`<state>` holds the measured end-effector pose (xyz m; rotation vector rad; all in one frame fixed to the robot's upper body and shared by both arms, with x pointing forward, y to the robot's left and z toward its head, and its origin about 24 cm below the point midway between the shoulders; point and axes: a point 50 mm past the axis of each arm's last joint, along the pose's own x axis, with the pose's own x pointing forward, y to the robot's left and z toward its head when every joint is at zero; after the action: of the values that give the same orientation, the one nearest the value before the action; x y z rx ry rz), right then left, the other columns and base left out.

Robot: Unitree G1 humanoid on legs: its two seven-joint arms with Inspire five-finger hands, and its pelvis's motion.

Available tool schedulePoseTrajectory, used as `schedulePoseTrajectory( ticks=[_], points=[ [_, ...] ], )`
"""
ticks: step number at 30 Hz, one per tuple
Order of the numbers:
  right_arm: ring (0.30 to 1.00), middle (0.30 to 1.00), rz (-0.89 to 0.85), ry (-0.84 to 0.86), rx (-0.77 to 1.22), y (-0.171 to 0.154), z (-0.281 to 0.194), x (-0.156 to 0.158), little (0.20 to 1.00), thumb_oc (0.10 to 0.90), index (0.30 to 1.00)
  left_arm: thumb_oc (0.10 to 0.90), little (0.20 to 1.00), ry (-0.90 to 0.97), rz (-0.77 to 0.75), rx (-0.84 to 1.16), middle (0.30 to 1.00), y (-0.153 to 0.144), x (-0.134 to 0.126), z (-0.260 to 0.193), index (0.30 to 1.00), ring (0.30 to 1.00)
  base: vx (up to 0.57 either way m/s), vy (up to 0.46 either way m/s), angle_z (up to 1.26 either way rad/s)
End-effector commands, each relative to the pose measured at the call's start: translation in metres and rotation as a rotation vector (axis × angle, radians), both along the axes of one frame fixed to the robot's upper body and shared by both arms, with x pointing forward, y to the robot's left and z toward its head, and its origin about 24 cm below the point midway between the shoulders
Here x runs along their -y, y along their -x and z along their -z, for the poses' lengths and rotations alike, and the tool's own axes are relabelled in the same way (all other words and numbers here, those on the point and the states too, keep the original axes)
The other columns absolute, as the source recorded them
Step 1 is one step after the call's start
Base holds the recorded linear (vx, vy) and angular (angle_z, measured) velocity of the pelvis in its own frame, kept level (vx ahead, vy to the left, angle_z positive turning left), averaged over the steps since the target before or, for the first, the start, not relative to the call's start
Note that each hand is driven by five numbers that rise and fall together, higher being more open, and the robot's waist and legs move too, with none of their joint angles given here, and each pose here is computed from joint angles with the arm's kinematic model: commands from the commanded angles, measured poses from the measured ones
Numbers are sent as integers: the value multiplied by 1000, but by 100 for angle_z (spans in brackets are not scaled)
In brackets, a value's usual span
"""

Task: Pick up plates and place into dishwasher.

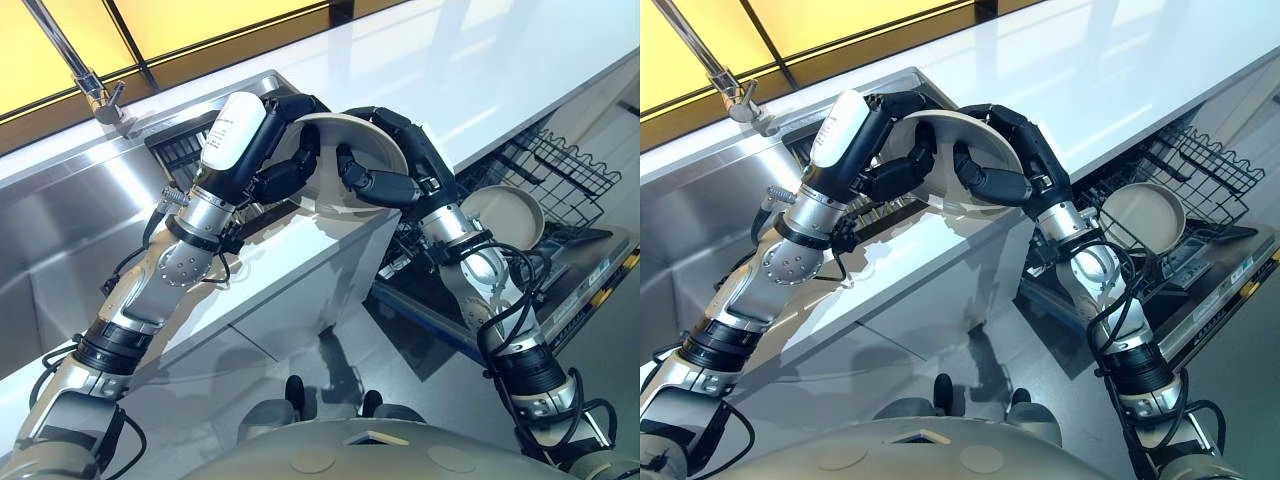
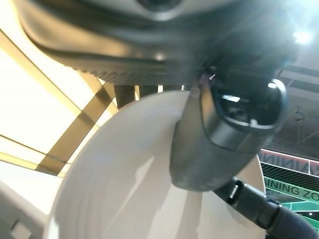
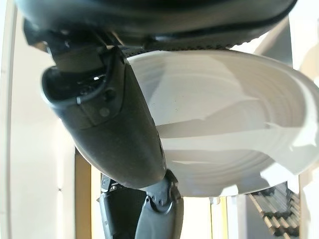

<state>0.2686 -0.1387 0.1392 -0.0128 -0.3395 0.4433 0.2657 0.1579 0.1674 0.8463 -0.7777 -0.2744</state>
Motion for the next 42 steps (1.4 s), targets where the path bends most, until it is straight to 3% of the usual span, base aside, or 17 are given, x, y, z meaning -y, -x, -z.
schedulePoseTrajectory(
  ticks=[1, 4, 12, 18, 20, 25, 28, 32, 33, 37, 42],
  points=[
    [300, 300, 293, -149, 159, -3, -31, 50, 200, 100, 300, 800, 900, 268, 16, 227, 900, 14, -26, -66, 900, 900, 0, 0, 0],
    [300, 300, 473, -237, 250, 3, -43, 82, 200, 100, 300, 800, 900, 298, -170, 161, 900, 7, -61, -54, 900, 900, 0, 0, 0],
    [300, 300, 863, -345, 367, 29, -46, 146, 200, 100, 300, 800, 900, 385, -468, 15, 900, 20, -130, -22, 900, 900, 24, -6, 0],
    [300, 300, 1022, -357, 352, 36, -41, 171, 200, 100, 300, 800, 900, 400, -572, -45, 900, 25, -151, -8, 900, 900, 13, -7, 0],
    [300, 300, 1153, -348, 408, 44, -44, 183, 200, 100, 300, 800, 900, 409, -605, -69, 900, 26, -159, -2, 900, 900, 38, -29, 2],
    [300, 300, 1419, -170, 509, 54, -48, 198, 200, 100, 300, 800, 900, 415, -640, -116, 900, 25, -166, 6, 900, 900, 39, -26, 1],
    [300, 300, 1522, 11, 430, 53, -37, 211, 200, 100, 300, 800, 900, 418, -646, -168, 900, 23, -170, 11, 900, 900, 53, -39, 2],
    [300, 300, 1537, 191, 302, 48, -18, 221, 200, 100, 300, 800, 900, 444, -637, -218, 900, 22, -173, 15, 900, 900, 47, -43, 2],
    [300, 300, 1535, 331, 236, 45, -8, 225, 200, 100, 300, 800, 900, 455, -621, -249, 900, 20, -172, 17, 900, 900, 59, -52, 1],
    [300, 300, 1504, 534, 170, 35, -4, 236, 200, 100, 300, 800, 900, 442, -594, -275, 900, 13, -168, 16, 900, 900, 68, -60, 2],
    [300, 300, 1465, 678, 159, 22, -16, 243, 200, 100, 300, 800, 900, 446, -543, -237, 900, 5, -159, 3, 900, 900, -4, -21, 6]
  ],
)
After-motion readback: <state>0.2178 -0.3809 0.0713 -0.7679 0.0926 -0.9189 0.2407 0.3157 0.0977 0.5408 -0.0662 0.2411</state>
